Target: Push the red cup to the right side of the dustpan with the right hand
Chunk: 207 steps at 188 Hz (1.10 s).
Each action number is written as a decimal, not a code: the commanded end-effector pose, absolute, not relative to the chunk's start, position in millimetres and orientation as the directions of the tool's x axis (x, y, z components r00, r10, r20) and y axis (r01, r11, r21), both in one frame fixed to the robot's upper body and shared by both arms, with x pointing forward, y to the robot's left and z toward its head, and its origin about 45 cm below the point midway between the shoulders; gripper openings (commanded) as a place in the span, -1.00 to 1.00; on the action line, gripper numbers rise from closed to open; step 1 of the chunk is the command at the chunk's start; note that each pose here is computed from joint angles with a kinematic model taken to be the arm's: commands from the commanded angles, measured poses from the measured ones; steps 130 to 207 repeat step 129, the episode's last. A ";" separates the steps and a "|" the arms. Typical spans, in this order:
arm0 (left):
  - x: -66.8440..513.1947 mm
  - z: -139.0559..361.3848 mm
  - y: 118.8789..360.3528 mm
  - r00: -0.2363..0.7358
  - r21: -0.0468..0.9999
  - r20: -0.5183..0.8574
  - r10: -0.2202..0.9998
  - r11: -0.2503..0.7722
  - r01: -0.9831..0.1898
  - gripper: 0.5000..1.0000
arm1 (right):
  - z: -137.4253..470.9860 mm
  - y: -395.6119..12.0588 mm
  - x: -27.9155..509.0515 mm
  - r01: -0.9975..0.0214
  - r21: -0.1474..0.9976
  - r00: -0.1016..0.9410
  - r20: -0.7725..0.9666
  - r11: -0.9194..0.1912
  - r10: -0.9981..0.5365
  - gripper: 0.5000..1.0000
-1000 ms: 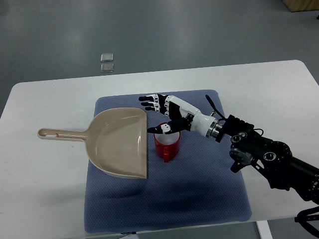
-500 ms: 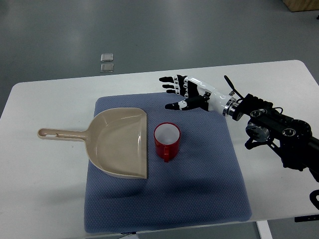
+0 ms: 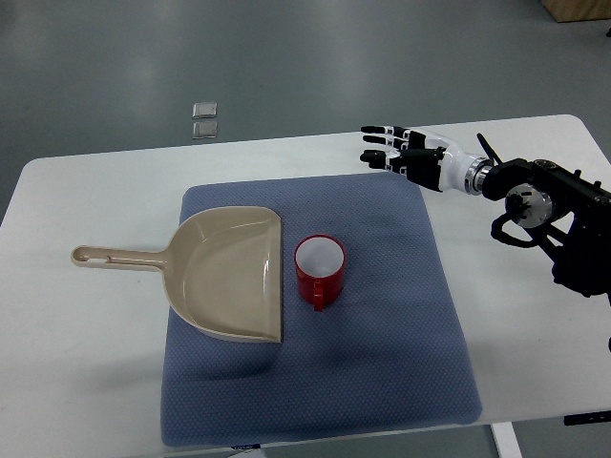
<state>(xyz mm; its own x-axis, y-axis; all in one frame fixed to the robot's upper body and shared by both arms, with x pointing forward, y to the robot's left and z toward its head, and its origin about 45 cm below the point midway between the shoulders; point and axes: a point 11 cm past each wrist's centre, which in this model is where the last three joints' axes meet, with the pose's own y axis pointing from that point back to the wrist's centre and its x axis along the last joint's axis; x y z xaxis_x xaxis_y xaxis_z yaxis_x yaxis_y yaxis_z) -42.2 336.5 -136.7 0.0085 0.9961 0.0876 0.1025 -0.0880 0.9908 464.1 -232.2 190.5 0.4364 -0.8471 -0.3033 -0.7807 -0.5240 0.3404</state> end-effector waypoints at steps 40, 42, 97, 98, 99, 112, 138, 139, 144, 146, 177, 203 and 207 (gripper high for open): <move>-42.3 -136.7 336.5 0.009 0.991 0.088 0.996 -0.088 0.104 1.00 | 184.8 -242.2 462.9 -0.787 0.345 0.342 -0.446 -0.512 -0.827 0.73; -42.1 -136.7 336.5 0.009 0.991 0.088 0.996 -0.088 0.102 1.00 | 184.5 -242.0 462.6 -0.787 0.344 0.342 -0.448 -0.512 -0.826 0.73; -42.1 -136.7 336.5 0.009 0.991 0.088 0.996 -0.088 0.102 1.00 | 176.4 -237.1 456.5 -0.778 0.340 0.350 -0.464 -0.529 -0.814 0.73; -42.1 -136.7 336.5 0.009 0.991 0.088 0.996 -0.088 0.102 1.00 | 176.4 -237.1 456.5 -0.778 0.340 0.350 -0.464 -0.529 -0.814 0.73; -42.1 -136.7 336.5 0.009 0.991 0.088 0.996 -0.088 0.102 1.00 | 176.7 -237.3 456.7 -0.779 0.339 0.350 -0.465 -0.528 -0.814 0.73; -42.1 -136.7 336.5 0.009 0.991 0.088 0.996 -0.088 0.102 1.00 | 177.3 -236.2 456.9 -0.779 0.334 0.350 -0.469 -0.530 -0.811 0.73; -42.1 -136.7 336.5 0.009 0.991 0.088 0.996 -0.088 0.102 1.00 | 177.6 -237.1 457.2 -0.783 0.333 0.346 -0.470 -0.526 -0.812 0.73; -42.1 -136.7 336.5 0.009 0.991 0.088 0.996 -0.088 0.102 1.00 | 177.6 -237.1 457.2 -0.783 0.333 0.346 -0.470 -0.526 -0.812 0.73; -42.1 -136.7 336.5 0.009 0.991 0.088 0.996 -0.088 0.102 1.00 | 177.6 -237.1 457.2 -0.783 0.333 0.346 -0.470 -0.526 -0.812 0.73; -42.1 -136.7 336.5 0.009 0.991 0.088 0.996 -0.088 0.102 1.00 | 177.6 -237.1 457.2 -0.783 0.333 0.346 -0.470 -0.526 -0.812 0.73; -42.1 -136.7 336.5 0.009 0.991 0.088 0.996 -0.088 0.102 1.00 | 177.6 -237.1 457.2 -0.783 0.333 0.346 -0.470 -0.526 -0.812 0.73; -42.1 -136.7 336.5 0.009 0.991 0.088 0.996 -0.088 0.102 1.00 | 177.6 -237.1 457.2 -0.783 0.333 0.346 -0.470 -0.526 -0.812 0.73; -42.1 -136.7 336.5 0.009 0.991 0.088 0.996 -0.088 0.102 1.00 | 177.6 -237.1 457.2 -0.783 0.333 0.346 -0.470 -0.526 -0.812 0.73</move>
